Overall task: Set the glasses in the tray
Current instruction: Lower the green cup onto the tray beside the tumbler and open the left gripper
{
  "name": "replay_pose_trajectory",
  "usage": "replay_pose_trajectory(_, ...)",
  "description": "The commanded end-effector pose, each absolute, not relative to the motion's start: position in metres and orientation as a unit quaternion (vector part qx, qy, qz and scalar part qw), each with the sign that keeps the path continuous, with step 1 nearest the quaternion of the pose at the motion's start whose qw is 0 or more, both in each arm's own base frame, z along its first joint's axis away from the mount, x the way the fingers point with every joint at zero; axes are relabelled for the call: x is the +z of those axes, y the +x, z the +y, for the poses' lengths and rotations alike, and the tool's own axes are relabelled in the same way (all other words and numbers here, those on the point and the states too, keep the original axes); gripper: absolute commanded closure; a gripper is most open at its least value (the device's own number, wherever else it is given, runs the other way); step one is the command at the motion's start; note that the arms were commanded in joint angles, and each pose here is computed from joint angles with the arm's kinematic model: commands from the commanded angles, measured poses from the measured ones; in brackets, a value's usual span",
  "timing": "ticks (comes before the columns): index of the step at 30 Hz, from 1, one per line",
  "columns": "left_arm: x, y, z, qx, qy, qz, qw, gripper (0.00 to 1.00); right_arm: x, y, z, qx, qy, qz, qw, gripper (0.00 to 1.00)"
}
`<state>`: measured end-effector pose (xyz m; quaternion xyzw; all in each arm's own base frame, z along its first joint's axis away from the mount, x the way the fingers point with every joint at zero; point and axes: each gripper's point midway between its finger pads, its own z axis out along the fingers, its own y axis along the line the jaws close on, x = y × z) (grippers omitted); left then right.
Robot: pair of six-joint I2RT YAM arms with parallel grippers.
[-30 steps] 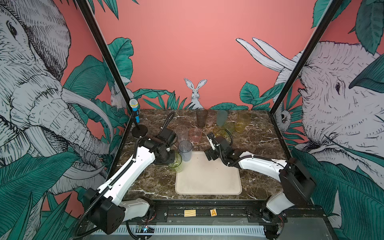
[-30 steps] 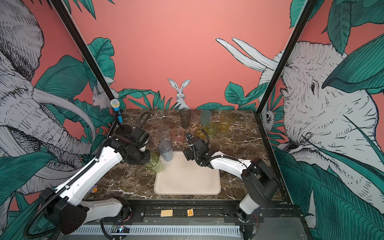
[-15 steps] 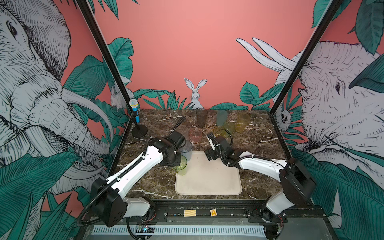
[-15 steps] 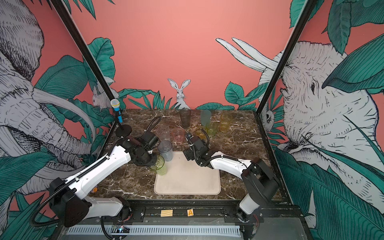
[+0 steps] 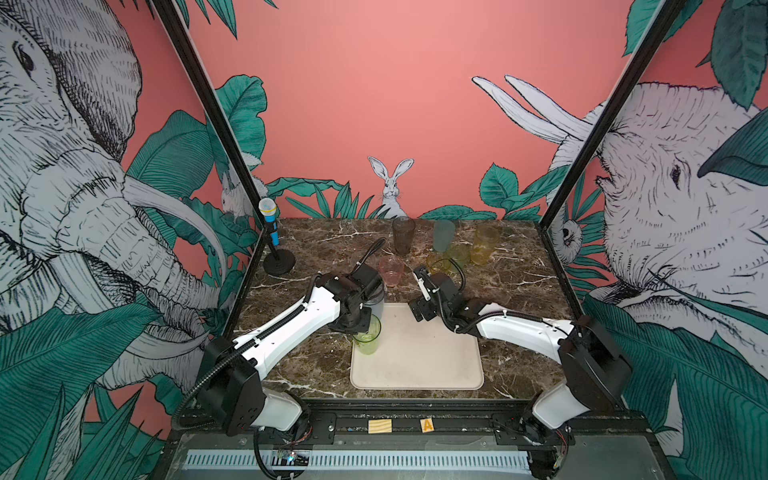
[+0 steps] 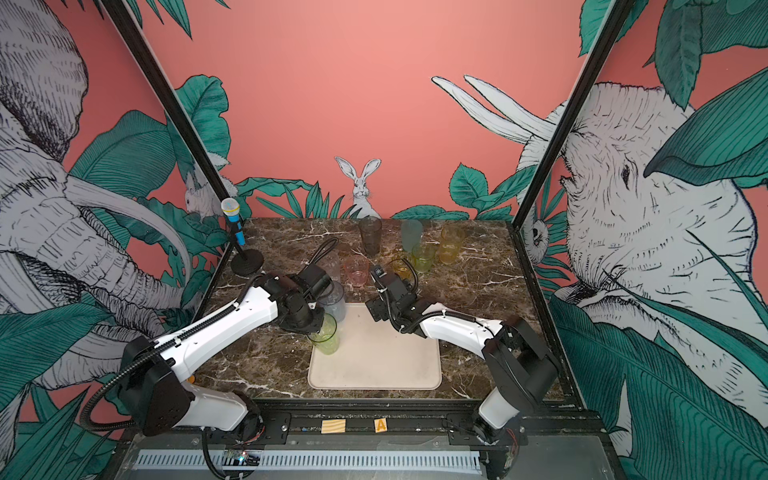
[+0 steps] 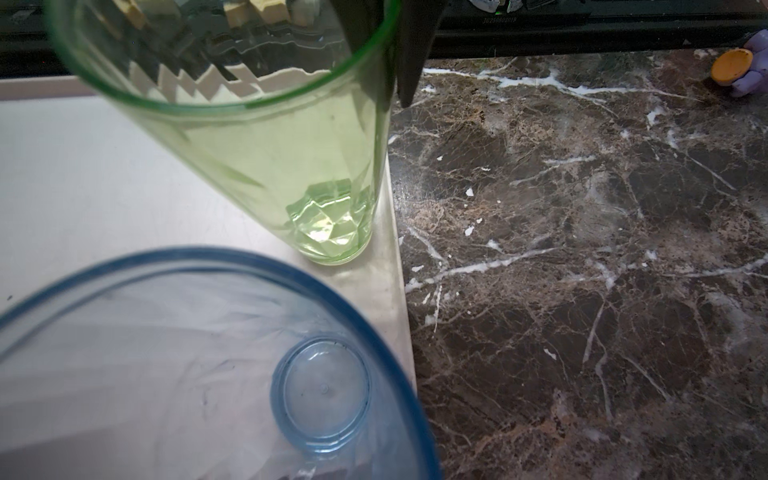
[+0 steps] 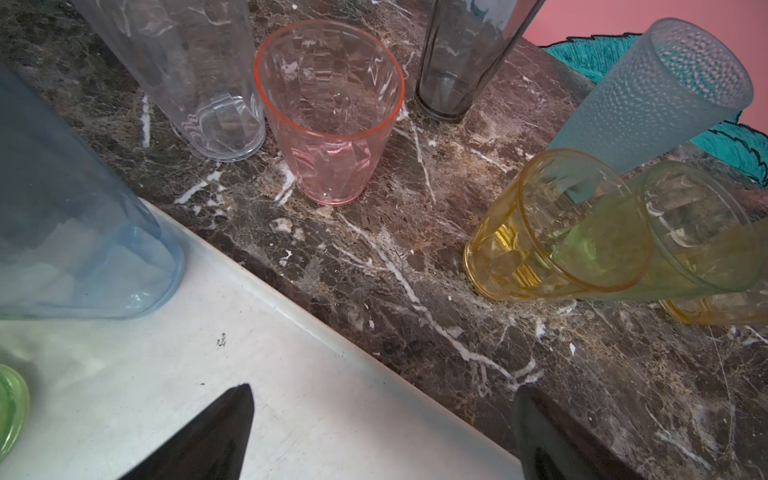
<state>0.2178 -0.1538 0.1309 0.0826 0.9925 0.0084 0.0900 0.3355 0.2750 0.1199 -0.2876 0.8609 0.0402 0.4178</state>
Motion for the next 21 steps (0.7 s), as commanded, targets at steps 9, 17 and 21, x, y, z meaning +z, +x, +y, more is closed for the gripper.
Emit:
replay_pose_trajectory(9,0.1356,0.2300,-0.1630,0.002,0.070,0.992,0.106,1.00,0.1287,0.3401,0.2808,0.038,-0.287,0.854,0.432,0.01)
replay_pose_trajectory(17,0.1362,0.2334,-0.1656,0.000,0.064,0.992,0.111,1.00,0.1279,0.3402,0.2808,0.037,-0.287,0.855,0.431,0.01)
replay_pose_trajectory(21,0.1352,0.2349,-0.1684,-0.003,0.065,0.992,0.108,1.00,0.1275,0.3399,0.2814,0.036,-0.288,0.855,0.430,0.01)
